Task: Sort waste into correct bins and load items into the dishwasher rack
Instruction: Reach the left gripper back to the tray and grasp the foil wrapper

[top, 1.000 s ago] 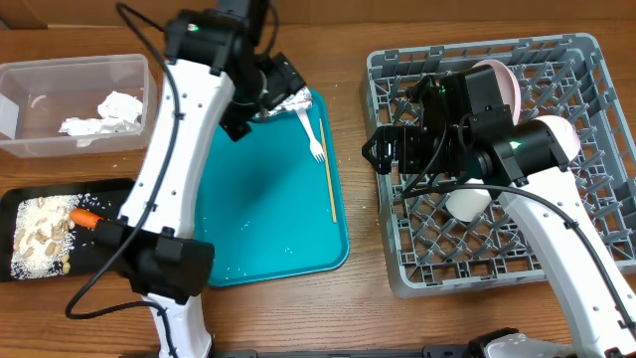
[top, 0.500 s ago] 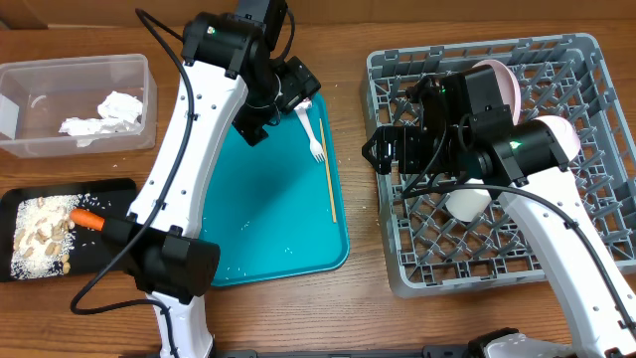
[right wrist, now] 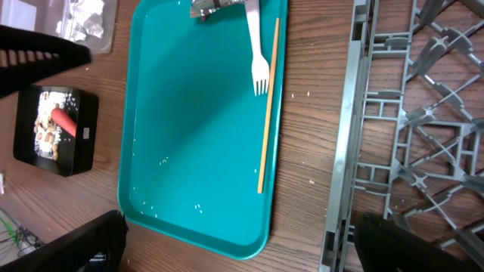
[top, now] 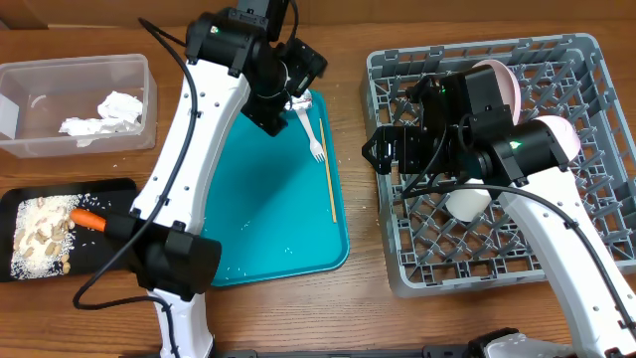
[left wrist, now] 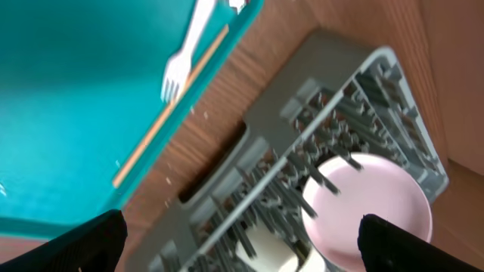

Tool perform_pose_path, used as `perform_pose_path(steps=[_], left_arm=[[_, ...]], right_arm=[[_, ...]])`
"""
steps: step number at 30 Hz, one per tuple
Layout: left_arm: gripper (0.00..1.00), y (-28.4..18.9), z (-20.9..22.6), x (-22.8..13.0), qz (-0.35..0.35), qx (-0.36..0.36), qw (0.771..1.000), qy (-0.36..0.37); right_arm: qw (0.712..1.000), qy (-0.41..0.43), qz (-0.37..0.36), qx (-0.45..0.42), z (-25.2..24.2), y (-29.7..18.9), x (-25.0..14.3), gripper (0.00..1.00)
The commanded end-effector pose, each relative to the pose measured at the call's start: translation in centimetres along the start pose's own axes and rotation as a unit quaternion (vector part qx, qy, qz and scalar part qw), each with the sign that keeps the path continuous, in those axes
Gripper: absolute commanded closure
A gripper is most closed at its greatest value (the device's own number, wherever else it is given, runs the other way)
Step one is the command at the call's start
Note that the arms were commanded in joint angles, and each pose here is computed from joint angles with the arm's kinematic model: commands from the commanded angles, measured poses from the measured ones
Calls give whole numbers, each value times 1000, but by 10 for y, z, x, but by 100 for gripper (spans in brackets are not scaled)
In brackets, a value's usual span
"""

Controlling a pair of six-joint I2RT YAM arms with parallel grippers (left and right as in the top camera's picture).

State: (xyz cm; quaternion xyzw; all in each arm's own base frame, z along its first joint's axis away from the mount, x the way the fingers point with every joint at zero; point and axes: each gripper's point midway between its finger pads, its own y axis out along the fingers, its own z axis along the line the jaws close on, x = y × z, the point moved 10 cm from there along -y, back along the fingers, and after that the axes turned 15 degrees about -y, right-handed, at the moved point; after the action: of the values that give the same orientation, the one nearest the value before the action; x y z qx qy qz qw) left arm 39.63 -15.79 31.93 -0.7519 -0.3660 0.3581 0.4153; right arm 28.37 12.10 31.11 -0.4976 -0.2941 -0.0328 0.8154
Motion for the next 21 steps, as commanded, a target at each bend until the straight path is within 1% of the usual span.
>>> perform_pose_path(steps=[1,3,5,8,10,13,17,21], left_arm=[[0,8,-2,-6,38,1,999,-23],[0,11,-4,-3,19,0,999,-40],[0,15,-4,5,-29,2,994,-102],[0,23,-7,17,-79,-7,980,-185],[0,28,-11,25,-90,-18,974,-207],[0,38,-18,35,-101,-36,969,-222],[0,69,-24,51,-126,-41,958,-253],[0,103,-26,69,-136,-35,951,-274]], right_arm=[[1000,-5,0,-1,0,2,0,0],[1000,-5,0,-1,0,2,0,0],[1000,-5,0,-1,0,2,0,0],[1000,-5,0,-1,0,2,0,0],[1000,-5,0,-1,0,2,0,0],[1000,-5,0,-1,0,2,0,0],[1000,-5,0,-1,0,2,0,0],[1000,-5,0,-1,0,2,0,0]])
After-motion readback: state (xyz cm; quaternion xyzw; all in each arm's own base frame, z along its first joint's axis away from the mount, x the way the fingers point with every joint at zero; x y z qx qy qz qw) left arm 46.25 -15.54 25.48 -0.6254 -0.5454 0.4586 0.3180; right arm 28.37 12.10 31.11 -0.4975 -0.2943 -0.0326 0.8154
